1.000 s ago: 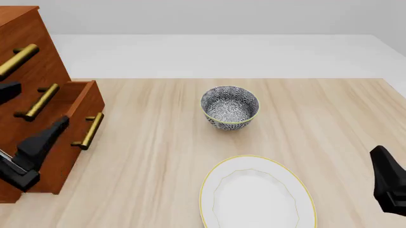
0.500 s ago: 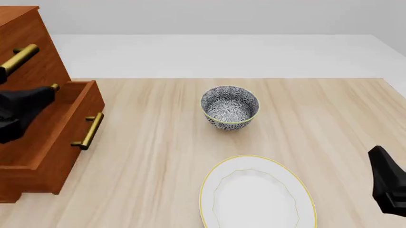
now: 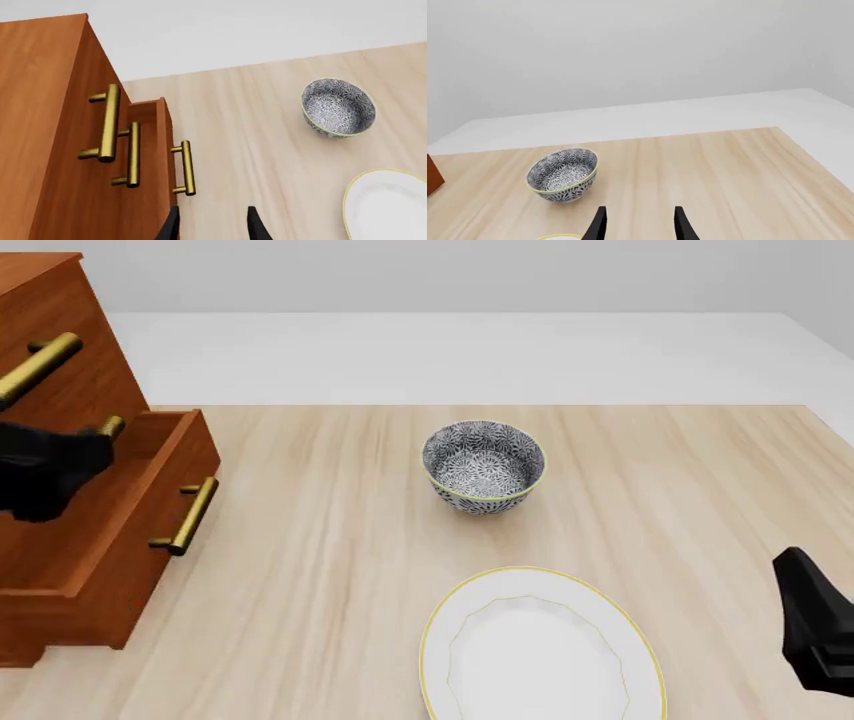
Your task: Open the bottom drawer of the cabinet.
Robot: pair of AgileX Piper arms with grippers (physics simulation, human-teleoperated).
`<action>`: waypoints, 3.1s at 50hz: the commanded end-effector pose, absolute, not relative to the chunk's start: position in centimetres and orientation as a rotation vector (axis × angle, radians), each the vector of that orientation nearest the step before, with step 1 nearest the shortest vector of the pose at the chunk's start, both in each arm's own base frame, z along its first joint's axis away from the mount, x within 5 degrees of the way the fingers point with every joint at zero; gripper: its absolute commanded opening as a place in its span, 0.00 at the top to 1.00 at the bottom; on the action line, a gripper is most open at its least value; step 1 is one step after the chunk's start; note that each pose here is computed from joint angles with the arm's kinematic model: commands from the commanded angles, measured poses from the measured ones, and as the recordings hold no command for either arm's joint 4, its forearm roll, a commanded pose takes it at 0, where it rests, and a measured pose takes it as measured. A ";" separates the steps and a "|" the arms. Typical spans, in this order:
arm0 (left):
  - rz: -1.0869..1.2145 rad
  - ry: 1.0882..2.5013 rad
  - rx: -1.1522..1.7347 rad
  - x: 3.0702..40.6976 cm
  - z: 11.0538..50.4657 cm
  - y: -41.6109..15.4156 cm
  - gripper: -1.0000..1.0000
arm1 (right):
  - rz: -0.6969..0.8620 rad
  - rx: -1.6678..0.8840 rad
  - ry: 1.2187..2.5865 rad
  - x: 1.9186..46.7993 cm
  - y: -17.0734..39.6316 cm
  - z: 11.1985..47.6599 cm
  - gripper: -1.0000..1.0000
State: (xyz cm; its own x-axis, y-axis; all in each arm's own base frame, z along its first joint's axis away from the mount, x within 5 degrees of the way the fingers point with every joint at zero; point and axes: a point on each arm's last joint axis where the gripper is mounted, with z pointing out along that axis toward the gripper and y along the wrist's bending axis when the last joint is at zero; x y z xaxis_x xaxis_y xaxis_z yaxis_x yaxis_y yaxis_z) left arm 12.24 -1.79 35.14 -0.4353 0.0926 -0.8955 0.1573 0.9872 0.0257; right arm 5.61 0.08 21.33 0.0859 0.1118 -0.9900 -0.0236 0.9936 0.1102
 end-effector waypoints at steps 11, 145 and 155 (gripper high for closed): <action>-0.001 2.108 0.042 15.4 31.7 -0.3 0.00 | 0.108 0.068 1.479 5.6 0.1 21.4 0.00; 0.178 2.290 0.042 21.9 15.8 3.4 0.00 | 0.089 0.053 1.487 5.6 0.1 21.3 0.00; 0.173 2.304 0.045 21.8 14.9 3.3 0.00 | 0.086 0.054 1.486 5.6 0.1 21.3 0.00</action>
